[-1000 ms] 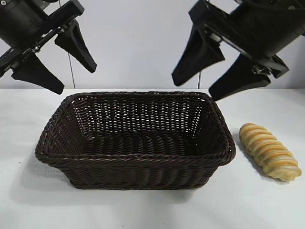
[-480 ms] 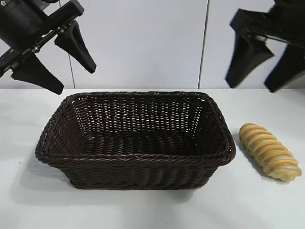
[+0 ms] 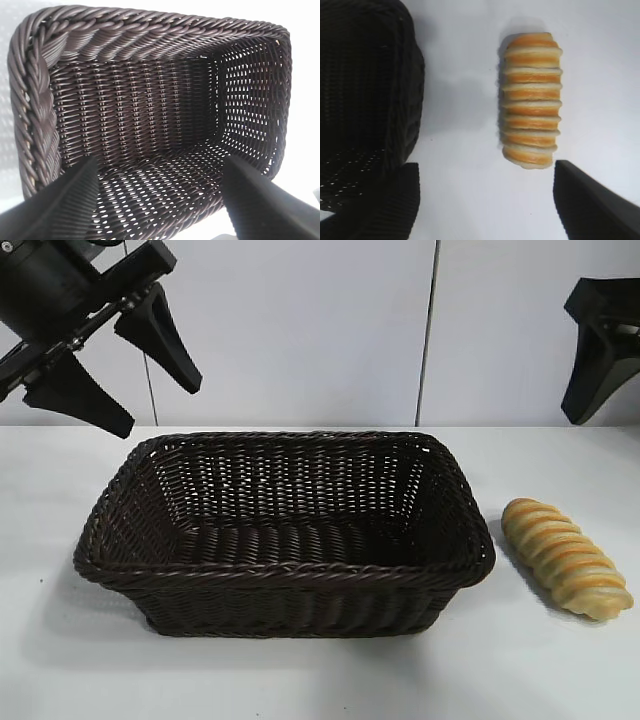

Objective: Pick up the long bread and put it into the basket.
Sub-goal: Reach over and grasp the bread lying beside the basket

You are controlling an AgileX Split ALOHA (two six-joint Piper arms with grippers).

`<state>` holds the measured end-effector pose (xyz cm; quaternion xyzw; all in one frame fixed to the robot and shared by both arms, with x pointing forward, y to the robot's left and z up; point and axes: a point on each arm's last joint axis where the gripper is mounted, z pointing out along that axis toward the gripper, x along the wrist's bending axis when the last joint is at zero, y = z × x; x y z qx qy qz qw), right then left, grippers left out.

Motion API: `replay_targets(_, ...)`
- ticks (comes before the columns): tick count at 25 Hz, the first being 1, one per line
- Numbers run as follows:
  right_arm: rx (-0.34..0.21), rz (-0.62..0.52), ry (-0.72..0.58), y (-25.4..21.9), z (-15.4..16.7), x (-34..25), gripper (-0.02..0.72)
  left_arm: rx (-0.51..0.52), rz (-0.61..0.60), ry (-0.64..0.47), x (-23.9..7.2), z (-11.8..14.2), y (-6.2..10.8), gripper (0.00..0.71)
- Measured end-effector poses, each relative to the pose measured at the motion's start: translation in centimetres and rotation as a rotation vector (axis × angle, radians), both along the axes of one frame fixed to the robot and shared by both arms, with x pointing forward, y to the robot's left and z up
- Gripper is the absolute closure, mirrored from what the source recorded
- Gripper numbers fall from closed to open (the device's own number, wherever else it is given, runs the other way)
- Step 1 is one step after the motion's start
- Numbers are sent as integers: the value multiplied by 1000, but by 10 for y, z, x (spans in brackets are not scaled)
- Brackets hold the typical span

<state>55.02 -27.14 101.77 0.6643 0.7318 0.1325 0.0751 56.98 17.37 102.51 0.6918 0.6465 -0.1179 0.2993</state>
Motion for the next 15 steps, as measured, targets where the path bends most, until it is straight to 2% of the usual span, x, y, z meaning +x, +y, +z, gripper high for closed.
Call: replay_targets(15,-42,-1,121,-1,-86,34,165,0,-2,0,0,0,0,202)
